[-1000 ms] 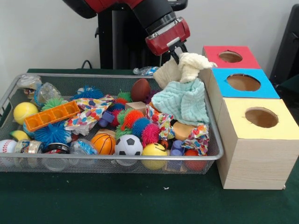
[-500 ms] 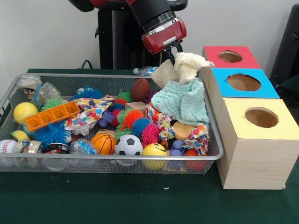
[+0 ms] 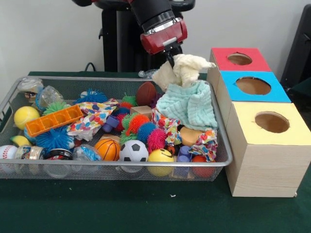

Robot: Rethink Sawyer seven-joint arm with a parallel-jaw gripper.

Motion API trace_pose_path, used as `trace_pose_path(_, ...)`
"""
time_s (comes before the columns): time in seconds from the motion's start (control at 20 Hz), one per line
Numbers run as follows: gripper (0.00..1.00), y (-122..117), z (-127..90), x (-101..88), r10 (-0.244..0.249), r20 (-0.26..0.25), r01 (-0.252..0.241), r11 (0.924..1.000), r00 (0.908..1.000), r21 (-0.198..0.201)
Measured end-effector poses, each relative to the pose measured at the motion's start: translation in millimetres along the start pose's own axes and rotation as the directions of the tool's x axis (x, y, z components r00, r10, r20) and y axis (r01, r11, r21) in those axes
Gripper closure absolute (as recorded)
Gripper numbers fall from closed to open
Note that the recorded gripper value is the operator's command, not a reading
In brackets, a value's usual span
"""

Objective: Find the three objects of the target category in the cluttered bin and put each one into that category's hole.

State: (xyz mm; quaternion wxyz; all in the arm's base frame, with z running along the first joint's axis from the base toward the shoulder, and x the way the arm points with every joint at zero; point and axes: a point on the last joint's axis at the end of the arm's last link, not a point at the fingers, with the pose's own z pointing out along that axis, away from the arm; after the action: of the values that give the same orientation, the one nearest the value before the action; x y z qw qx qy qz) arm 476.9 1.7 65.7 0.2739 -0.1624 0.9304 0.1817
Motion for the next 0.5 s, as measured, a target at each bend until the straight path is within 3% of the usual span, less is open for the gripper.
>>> trace_pose_path(0.5, 1.0, -13.8, -10.1, -15.4, -0.019, 0.1, 0.013, 0.9982, 0.9949, 0.059)
